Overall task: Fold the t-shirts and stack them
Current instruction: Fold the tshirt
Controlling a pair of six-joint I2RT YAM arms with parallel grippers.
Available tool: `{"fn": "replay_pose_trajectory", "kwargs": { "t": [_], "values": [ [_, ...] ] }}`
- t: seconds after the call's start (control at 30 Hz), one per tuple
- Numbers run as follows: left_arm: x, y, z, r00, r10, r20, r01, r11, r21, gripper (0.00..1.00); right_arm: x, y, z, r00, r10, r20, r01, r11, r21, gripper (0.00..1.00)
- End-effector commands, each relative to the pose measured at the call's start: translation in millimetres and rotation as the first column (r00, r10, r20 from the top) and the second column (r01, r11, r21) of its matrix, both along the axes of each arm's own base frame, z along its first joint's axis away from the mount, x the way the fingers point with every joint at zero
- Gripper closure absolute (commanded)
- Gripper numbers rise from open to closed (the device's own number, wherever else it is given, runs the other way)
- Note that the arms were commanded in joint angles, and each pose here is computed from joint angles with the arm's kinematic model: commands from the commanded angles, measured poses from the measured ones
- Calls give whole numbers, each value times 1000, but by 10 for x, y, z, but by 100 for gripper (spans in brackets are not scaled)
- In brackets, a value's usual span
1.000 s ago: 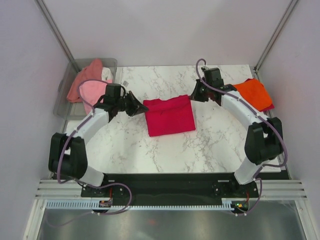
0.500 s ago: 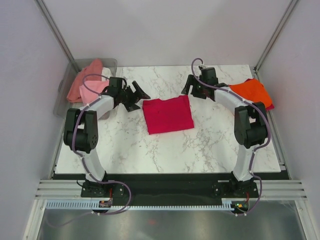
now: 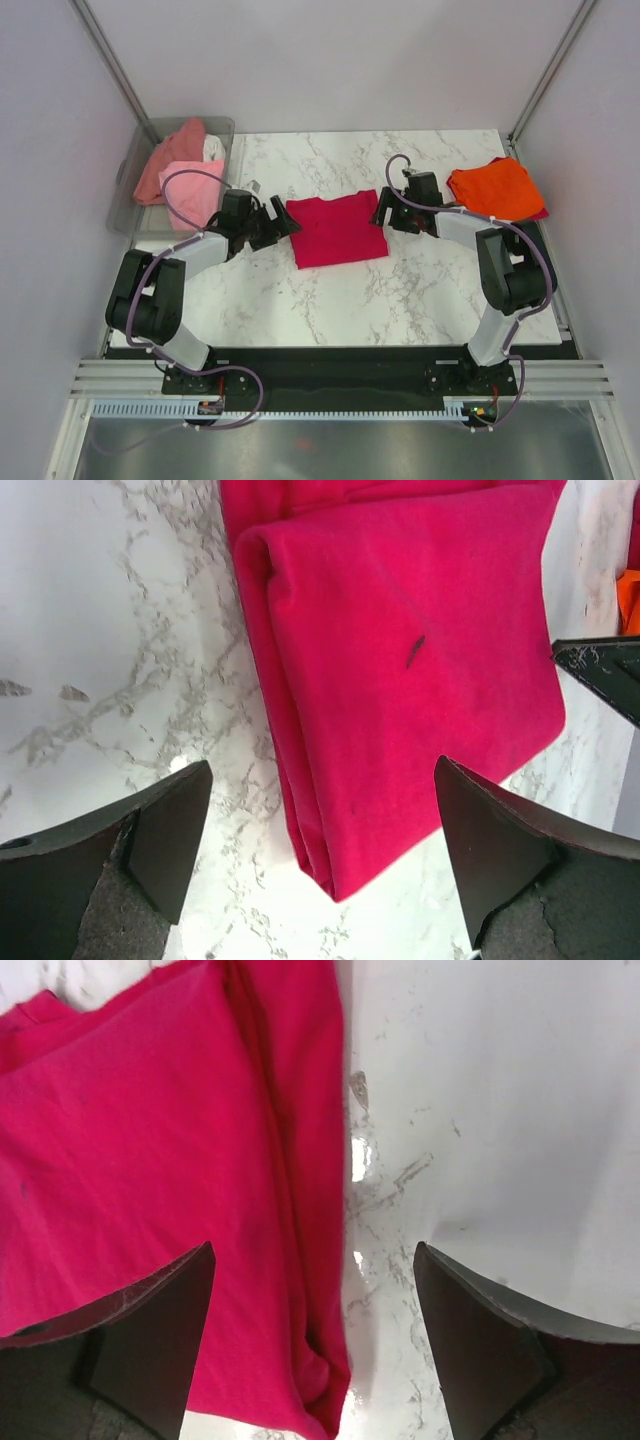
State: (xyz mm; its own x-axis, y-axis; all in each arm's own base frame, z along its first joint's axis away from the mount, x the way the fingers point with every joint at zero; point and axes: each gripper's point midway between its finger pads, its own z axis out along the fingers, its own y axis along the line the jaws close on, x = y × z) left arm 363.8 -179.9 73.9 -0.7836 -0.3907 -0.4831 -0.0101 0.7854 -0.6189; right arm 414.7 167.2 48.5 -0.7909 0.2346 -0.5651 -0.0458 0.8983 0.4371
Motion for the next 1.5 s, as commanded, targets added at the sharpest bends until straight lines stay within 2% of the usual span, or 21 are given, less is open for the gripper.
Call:
{"fn": "replay_pose_trajectory", "kwargs": {
  "t": [0.0,0.07,0.2,0.4,0.57,0.67,0.73,0.8,0.87,0.93,1.0,1.03,1.2,1.3,1.47],
  "values": [
    [269,42,174,982,-5,190,-2,999,37,1,192,-2,214,991,-44,129,41,999,21,11],
    [230,41,158,978,-9,210,2,999,34,0,173,-32,198,987,-57,148,55,998,17,4],
    [144,25,111,976,-11,216,8,1000,13,0,146,-122,221,982,-77,174,80,997,-14,3],
    [147,-7,183,973,-14,230,15,1000,-6,1,161,-478,274,964,-173,199,204,969,-143,14],
    [167,-26,102,978,-15,208,17,1000,-7,4,184,-482,244,968,-167,189,198,967,-159,18],
    [159,-57,111,978,-20,207,25,999,-23,5,250,-778,312,941,-251,228,307,914,-263,15],
    [151,-59,116,978,-18,207,24,999,-28,5,217,-1056,356,918,-301,259,382,846,-371,15],
    [148,-54,139,977,-13,212,20,999,-31,5,226,-1210,391,917,-272,290,385,794,-470,15],
    [142,-59,160,977,-14,214,22,999,-35,6,277,-1411,459,909,-287,301,413,708,-573,16],
    [136,-59,195,975,-11,222,20,999,-38,6,379,-1521,529,918,-285,275,396,630,-668,22],
    [141,-51,206,974,-9,226,18,999,-36,6,444,-1601,562,921,-294,255,383,573,-725,32],
    [133,-53,218,973,-10,229,18,999,-37,6,518,-1605,562,932,-278,233,354,549,-757,35],
    [131,-69,249,973,-12,229,24,998,-50,6,604,-1792,471,939,-278,204,305,396,-866,37],
    [125,-78,245,974,-11,224,24,998,-55,6,630,-1847,416,938,-286,196,291,342,-893,43],
    [128,-71,222,975,-8,220,20,999,-51,6,684,-1861,241,941,-294,169,262,309,-914,44]
  ]
}}
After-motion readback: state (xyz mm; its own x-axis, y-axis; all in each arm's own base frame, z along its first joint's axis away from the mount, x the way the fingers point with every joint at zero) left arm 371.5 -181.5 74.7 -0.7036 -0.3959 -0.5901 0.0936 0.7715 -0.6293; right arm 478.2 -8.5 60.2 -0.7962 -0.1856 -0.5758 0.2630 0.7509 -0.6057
